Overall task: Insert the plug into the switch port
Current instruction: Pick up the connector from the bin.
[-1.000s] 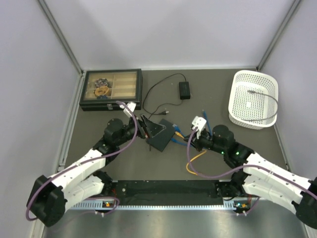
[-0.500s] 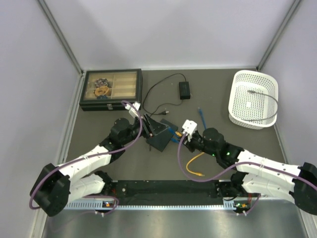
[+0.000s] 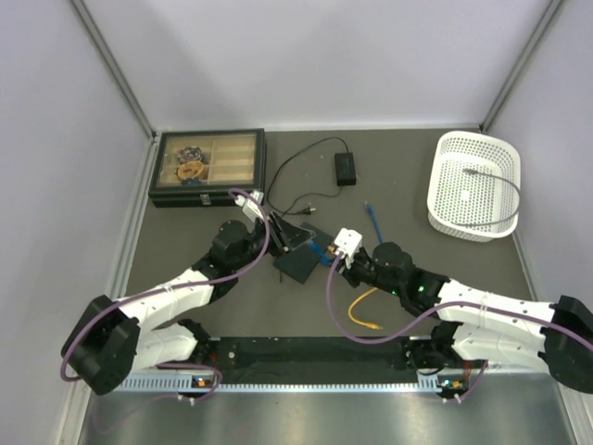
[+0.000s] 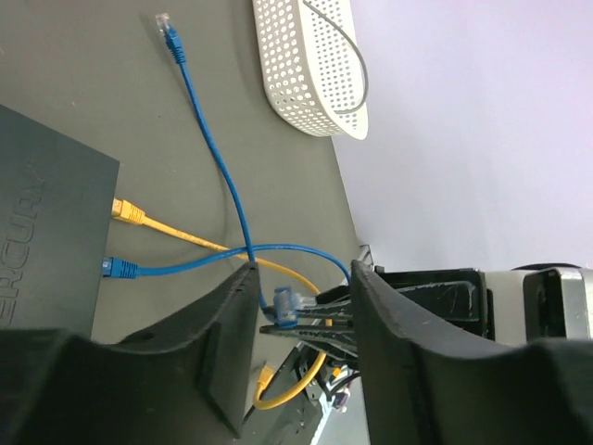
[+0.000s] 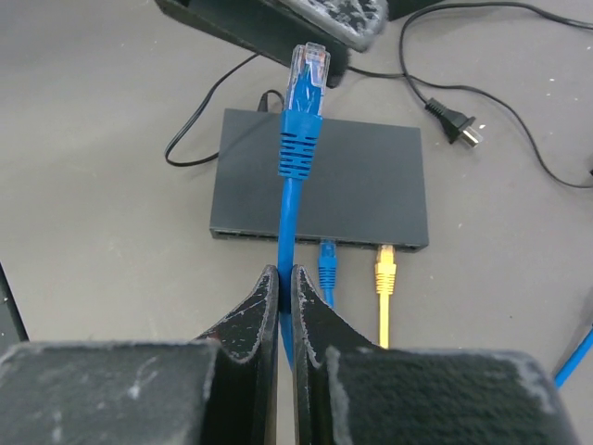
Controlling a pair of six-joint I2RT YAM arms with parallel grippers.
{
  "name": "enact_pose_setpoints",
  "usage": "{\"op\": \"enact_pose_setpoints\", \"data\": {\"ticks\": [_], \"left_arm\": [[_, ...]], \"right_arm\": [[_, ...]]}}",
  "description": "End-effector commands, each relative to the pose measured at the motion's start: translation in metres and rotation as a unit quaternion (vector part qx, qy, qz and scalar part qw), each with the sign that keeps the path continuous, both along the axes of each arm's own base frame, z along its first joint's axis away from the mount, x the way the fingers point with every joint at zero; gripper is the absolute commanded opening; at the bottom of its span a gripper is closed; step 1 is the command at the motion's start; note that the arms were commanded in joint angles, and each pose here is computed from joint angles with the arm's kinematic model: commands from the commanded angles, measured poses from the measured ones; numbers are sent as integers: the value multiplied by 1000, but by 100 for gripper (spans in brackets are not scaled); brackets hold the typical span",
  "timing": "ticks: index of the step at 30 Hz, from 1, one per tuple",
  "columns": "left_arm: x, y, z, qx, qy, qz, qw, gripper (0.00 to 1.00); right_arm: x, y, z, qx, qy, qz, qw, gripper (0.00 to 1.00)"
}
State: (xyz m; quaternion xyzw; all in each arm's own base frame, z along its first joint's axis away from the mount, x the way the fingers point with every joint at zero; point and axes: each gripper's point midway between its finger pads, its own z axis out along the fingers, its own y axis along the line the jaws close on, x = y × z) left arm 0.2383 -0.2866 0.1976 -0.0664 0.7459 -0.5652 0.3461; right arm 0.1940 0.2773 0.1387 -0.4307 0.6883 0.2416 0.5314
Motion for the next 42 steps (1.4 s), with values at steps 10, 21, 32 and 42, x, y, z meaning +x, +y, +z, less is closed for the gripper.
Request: {"op": "enact_pose_setpoints", "data": {"ticks": [10, 21, 32, 42], "left_arm": [[-5, -8, 1, -13, -4, -17, 1000, 26], [-6, -9, 1, -18, -2, -17, 1000, 0], [-9, 3, 14, -79, -3, 16, 997, 0], [-12, 4, 17, -107, 4, 18, 994, 0]], "right_arm": [[7, 8, 8, 18, -26, -14, 999, 0], [3, 13, 19, 76, -52, -1, 996, 32], [0, 27, 59, 162, -122, 35, 979, 39], [0, 48, 65, 175, -123, 65, 975, 37]]}}
